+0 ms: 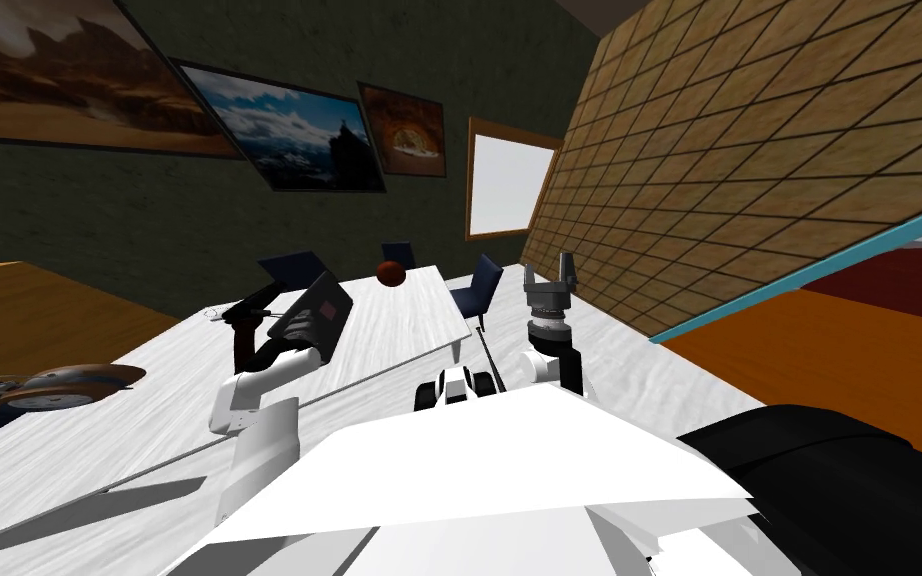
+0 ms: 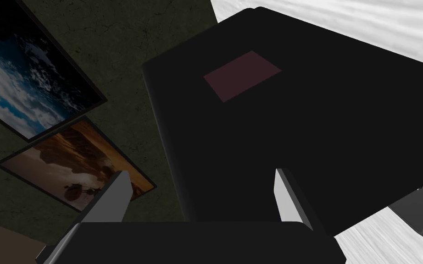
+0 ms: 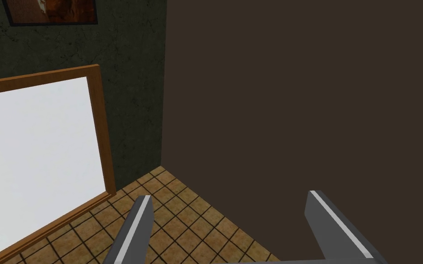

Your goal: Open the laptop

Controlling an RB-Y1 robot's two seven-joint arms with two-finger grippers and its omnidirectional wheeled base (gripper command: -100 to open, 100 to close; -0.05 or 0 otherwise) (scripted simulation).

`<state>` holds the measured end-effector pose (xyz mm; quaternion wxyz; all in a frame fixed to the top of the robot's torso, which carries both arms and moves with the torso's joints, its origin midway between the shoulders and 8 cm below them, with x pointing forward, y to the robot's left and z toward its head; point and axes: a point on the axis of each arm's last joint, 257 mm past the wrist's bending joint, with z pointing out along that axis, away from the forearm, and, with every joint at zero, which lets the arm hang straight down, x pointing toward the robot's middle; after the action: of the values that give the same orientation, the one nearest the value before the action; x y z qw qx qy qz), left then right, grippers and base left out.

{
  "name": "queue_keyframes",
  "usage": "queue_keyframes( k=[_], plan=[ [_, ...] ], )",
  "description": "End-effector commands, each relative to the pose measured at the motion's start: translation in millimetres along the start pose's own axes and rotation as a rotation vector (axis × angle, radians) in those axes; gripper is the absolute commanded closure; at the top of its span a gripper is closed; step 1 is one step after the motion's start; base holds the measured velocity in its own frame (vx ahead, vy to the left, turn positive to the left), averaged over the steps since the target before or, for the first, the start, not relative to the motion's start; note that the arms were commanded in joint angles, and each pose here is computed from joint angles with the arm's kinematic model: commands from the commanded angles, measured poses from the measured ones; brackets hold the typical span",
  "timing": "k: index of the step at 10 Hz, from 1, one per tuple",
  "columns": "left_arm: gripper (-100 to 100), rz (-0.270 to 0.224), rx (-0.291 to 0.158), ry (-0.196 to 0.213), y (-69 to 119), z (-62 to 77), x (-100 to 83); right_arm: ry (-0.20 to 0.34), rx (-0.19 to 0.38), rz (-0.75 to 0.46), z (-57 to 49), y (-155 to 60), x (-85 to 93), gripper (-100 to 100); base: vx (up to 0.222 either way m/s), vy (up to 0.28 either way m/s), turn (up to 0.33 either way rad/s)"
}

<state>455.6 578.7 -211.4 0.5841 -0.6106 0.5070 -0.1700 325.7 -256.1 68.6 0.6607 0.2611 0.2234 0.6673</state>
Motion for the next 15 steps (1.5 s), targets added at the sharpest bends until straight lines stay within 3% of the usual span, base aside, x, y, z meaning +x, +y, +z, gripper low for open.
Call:
queue_keyframes(
  k=[1, 4, 5, 7, 8, 9, 11, 12, 13, 15],
  plan=[
    [-100, 0.015, 0.049, 0.046, -21.3, 14.9, 13.7, 0.0, 0.0, 0.0, 0.0, 0.0, 0.0, 0, 0.009, -0.053, 0.221],
    [-100, 0.01, -0.013, 0.055, 9.0, 23.0, 12.7, 0.0, 0.0, 0.0, 0.0, 0.0, 0.0, 0, 0.012, -0.049, 0.019],
    [-100, 0.023, 0.065, 0.088, -28.7, 32.5, 22.9, 0.0, 0.0, 0.0, 0.0, 0.0, 0.0, 0, -0.003, -0.069, 0.227],
    [-100, 0.02, 0.005, 0.089, 0.8, 40.9, 16.8, 0.0, 0.0, 0.0, 0.0, 0.0, 0.0, 0, 0.02, -0.066, 0.038],
    [-100, 0.02, -0.003, 0.089, 4.8, 41.5, 17.0, 0.0, 0.0, 0.0, 0.0, 0.0, 0.0, 0, 0.007, -0.009, -0.021],
    [-100, 0.036, 0.061, 0.113, -24.9, 51.4, 24.5, 0.0, 0.0, 0.0, 0.0, 0.0, 0.0, 0, 0.017, -0.06, 0.174],
    [-100, 0.029, 0.003, 0.109, 1.7, 58.6, 14.3, 0.0, 0.0, 0.0, 0.0, 0.0, 0.0, 0, 0.01, -0.065, 0.067],
    [-100, 0.046, 0.08, 0.126, -35.3, 65.8, 20.7, 0.0, 0.0, 0.0, 0.0, 0.0, 0.0, 0, 0.011, -0.074, 0.152],
    [-100, 0.04, 0.046, 0.118, -20.5, 70.9, 9.1, 0.0, 0.0, 0.0, 0.0, 0.0, 0.0, 0, 0.006, -0.066, 0.089],
    [-100, 0.036, 0.005, 0.114, -0.7, 74.3, 4.2, 0.0, 0.0, 0.0, 0.0, 0.0, 0.0, 0, 0.005, -0.028, 0.004]
  ],
)
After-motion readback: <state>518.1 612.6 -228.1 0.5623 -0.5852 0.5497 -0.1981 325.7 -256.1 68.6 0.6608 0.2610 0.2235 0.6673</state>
